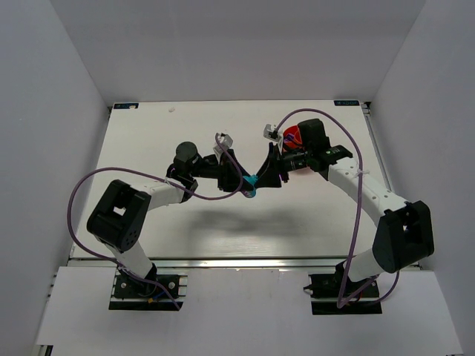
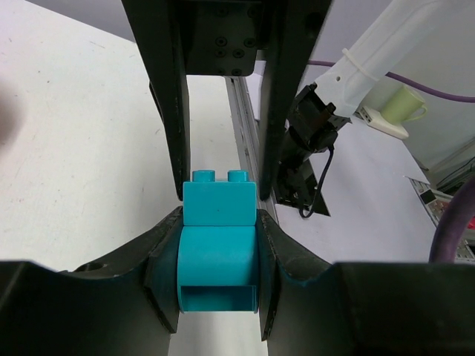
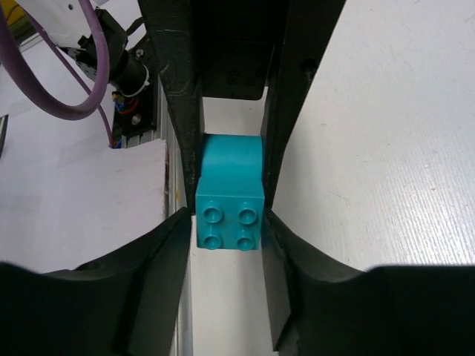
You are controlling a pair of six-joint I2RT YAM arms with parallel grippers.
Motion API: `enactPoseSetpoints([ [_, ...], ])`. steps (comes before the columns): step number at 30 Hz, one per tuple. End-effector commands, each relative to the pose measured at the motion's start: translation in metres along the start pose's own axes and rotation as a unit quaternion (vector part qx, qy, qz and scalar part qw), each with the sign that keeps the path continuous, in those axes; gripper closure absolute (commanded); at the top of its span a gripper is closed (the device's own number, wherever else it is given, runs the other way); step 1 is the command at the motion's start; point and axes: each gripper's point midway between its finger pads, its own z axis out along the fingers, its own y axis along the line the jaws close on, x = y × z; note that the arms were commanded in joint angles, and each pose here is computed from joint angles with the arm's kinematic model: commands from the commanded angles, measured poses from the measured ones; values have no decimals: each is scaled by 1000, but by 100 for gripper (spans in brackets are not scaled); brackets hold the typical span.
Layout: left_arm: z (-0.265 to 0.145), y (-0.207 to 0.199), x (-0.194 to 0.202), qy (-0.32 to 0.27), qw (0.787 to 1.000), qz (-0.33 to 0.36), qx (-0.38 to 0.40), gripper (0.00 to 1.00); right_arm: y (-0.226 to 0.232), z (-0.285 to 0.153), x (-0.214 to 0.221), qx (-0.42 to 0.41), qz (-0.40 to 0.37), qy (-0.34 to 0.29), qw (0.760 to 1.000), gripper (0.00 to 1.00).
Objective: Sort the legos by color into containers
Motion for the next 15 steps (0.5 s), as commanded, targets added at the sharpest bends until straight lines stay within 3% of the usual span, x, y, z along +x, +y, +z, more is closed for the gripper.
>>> enactPoseSetpoints([
  [1, -1, 1, -22, -19, 999, 31, -20, 100, 18, 0, -15, -36, -8, -9, 999, 54],
  [4, -1, 1, -22, -21, 999, 29, -21, 100, 16, 0, -14, -33, -8, -8, 999, 68],
  [11, -1, 1, -23, -23, 999, 24, -25, 99, 14, 0, -13, -32, -4, -10, 999, 81],
  [14, -1, 0, -23, -23, 999, 22, -26, 87, 13, -1, -14, -29, -4, -11, 1000, 85],
  [15, -2, 0, -22, -23, 999, 20, -27, 68, 14, -1, -15, -30, -5, -11, 999, 85],
])
